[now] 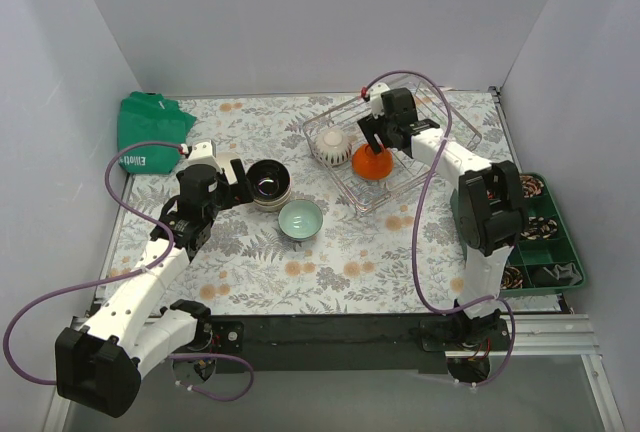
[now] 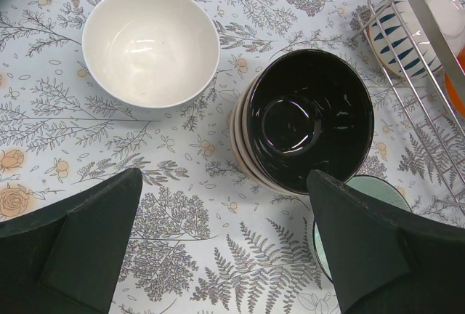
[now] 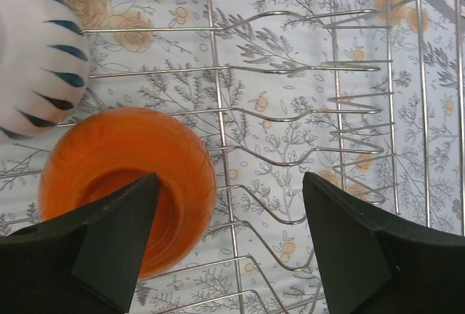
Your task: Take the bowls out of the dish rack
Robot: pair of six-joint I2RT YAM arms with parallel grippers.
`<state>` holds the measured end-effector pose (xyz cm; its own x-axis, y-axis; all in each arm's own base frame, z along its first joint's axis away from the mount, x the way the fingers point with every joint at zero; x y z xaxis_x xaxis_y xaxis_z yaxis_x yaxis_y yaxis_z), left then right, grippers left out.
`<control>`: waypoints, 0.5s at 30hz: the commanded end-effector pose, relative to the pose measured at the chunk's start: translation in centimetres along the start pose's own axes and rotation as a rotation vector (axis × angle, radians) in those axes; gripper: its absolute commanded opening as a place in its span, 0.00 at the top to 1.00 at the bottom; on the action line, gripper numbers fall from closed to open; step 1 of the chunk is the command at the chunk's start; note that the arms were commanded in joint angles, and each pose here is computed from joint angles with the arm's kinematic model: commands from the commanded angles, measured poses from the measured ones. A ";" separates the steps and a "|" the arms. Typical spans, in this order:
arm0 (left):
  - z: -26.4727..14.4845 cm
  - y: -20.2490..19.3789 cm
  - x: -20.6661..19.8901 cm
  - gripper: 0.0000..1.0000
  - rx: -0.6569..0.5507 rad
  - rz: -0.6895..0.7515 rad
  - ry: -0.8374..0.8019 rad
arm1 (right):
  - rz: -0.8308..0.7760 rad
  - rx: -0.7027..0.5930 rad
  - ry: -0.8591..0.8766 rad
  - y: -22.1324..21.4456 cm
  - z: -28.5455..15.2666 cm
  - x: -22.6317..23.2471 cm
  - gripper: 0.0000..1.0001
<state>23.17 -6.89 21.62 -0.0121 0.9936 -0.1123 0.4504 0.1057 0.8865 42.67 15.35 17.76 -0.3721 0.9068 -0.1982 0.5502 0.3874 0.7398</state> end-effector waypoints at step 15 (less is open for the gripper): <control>-0.1 -0.1 0.0 0.02 -0.012 0.010 -0.006 | -0.226 -0.148 0.129 0.1 -7.0 4.7 0.16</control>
<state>23.17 -6.89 21.61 -0.0121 0.9936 -0.1123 0.4504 0.1057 0.8865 37.63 16.51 21.51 -0.4757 0.8397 -0.2619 0.4084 0.4746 0.7798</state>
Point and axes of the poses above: each gripper's point midway between its finger pads, its own z axis out along the fingers, its own x axis along the line the jaws close on, y = z × x, the point moved 9 cm from there along -z, back along the fingers, and after that the axes turned 7 degrees about z, right-handed, at the moved point
